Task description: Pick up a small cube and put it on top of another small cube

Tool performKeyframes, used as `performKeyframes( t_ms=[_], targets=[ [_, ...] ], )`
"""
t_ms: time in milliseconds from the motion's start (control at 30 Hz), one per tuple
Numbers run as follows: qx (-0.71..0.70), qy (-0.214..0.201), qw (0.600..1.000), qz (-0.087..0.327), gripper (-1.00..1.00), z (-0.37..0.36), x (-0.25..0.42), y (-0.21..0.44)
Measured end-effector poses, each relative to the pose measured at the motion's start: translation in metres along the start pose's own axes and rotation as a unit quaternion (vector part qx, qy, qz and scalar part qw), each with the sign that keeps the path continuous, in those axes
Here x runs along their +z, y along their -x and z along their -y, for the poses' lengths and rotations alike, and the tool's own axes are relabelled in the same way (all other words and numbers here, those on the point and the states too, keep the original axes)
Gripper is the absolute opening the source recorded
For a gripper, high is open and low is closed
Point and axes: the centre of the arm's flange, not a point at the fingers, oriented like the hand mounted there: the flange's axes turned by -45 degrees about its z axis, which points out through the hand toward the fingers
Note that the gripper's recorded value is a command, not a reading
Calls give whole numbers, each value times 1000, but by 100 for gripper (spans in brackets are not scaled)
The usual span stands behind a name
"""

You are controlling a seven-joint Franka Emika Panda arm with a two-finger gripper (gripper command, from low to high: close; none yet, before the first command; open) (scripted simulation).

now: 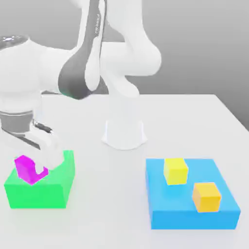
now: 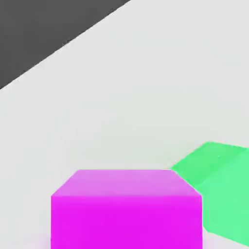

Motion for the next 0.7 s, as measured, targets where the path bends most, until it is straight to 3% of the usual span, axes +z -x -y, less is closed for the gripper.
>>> performKeyframes(
  t_ms=[367,567,600,700],
  targets=[
    [262,-13,965,8,-100,-109,-43,83],
    [290,-15,957,9,-100,-116,10,93],
    [290,-15,957,9,100,-116,18,93],
    [290,-15,957,9,100,-116,18,93]
  ],
)
